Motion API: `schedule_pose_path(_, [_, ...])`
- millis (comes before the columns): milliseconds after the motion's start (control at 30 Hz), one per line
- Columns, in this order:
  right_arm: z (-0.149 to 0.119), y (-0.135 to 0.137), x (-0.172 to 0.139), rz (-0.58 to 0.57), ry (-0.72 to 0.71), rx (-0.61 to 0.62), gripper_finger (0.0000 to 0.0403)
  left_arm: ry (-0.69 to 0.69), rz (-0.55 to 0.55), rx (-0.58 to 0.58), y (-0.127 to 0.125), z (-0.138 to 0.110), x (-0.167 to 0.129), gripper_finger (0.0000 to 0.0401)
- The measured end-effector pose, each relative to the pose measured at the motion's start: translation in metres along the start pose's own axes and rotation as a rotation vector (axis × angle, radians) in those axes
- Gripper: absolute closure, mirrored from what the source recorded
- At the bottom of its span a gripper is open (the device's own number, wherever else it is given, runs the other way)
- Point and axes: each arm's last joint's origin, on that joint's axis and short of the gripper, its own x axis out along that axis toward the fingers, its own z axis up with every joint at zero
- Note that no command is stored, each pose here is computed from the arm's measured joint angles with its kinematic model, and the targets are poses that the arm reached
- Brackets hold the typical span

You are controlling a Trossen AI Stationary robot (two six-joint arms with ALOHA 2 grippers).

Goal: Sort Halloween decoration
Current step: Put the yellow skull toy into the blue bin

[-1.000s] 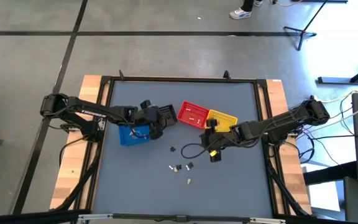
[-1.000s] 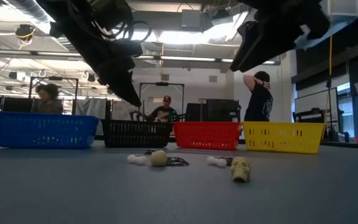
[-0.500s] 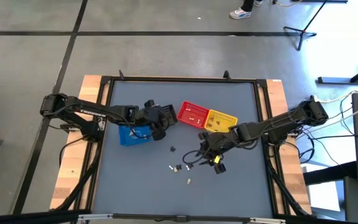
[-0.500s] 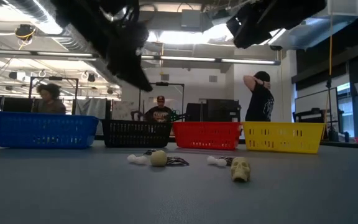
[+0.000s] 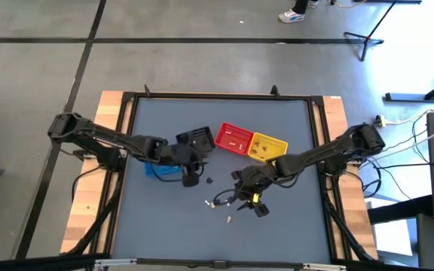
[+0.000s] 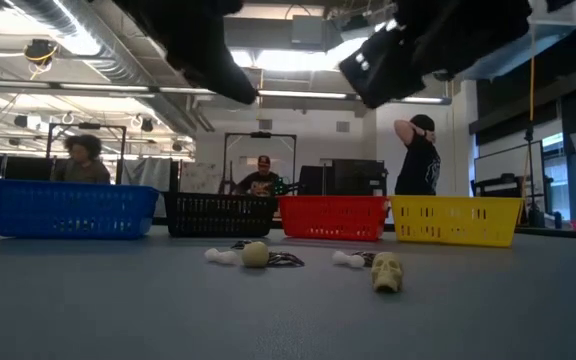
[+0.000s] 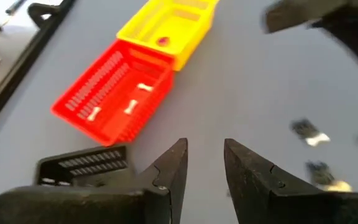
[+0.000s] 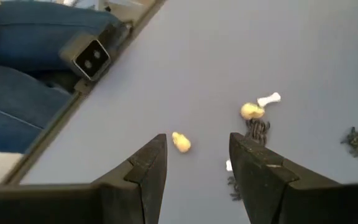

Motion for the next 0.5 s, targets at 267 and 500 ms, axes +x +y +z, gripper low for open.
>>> schedule_pose_path(267, [-0.009,-0.008,0.025,0.001,0.010,0.003,0.0231,0.006,-0.035,0.066,-0.024,-0.006,-0.009,0.0303])
schedule_pose_path(500, [-0.022,-0.012,0.043,0.030,0.063,0.020,0.0231,-0.003,-0.027,0.080,-0.030,-0.007,-0.012,0.0303])
